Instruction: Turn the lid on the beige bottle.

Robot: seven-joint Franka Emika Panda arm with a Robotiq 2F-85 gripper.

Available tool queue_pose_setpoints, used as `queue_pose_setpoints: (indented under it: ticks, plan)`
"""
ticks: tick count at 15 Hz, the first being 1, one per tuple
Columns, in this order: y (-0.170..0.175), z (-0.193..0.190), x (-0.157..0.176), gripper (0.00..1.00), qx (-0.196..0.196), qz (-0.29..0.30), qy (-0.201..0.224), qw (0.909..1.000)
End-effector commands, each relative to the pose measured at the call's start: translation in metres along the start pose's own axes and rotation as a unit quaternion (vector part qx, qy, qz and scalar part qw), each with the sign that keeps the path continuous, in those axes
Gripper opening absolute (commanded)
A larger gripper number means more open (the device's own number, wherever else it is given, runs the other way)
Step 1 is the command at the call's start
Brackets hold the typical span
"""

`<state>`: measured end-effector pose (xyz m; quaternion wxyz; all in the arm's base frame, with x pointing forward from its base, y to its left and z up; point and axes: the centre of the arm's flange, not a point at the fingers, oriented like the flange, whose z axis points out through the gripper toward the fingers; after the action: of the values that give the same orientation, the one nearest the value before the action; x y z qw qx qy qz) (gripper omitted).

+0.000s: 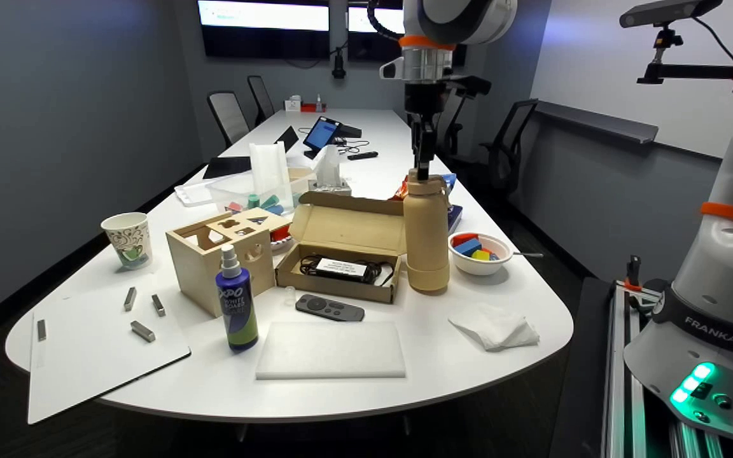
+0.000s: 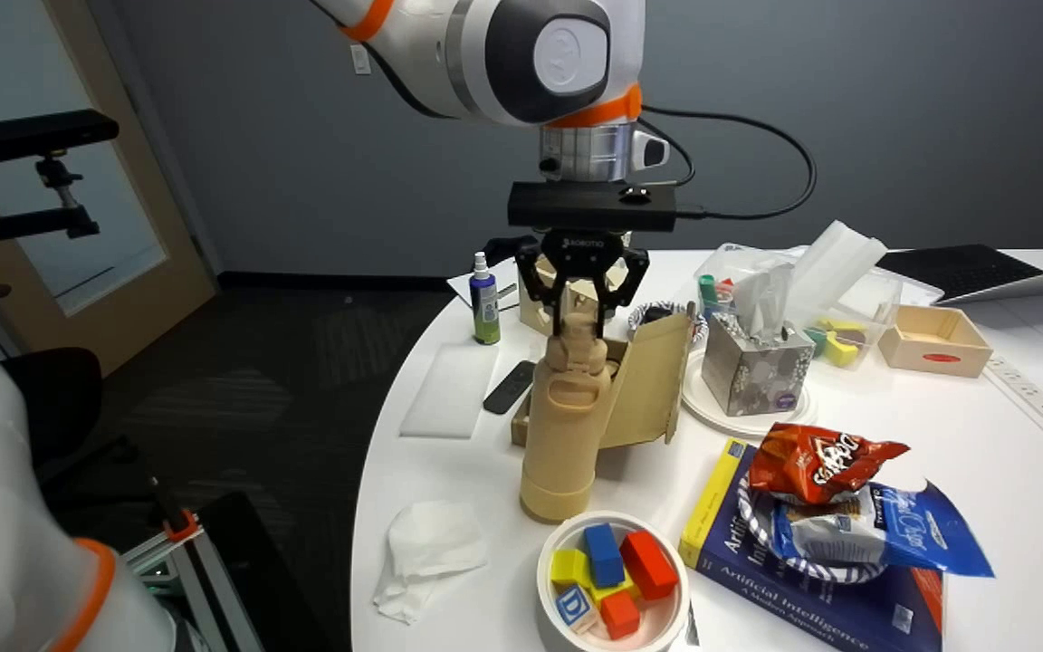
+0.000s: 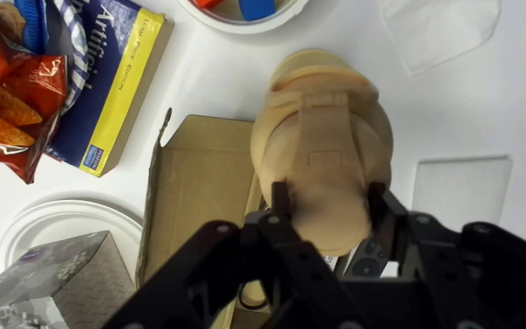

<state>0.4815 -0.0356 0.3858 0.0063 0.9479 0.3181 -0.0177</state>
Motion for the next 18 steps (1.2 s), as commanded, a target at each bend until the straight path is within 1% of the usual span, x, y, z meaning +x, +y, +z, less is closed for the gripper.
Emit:
queue_pose_setpoints:
  ticks: [1, 4, 9, 15, 18]
  plan:
    - [-0.003, 0.013, 0.0, 0.21, -0.01, 0.078, 0.044, 0.9959]
    - [-0.006, 0.015, 0.002, 0.21, -0.023, 0.124, 0.054, 0.9905]
    - [-0.019, 0.015, -0.002, 0.21, -0.03, 0.183, 0.048, 0.9815]
    - [-0.033, 0.011, -0.019, 0.21, -0.027, 0.224, 0.038, 0.9734]
    - [-0.04, 0.011, -0.023, 0.21, -0.019, 0.228, 0.029, 0.9731]
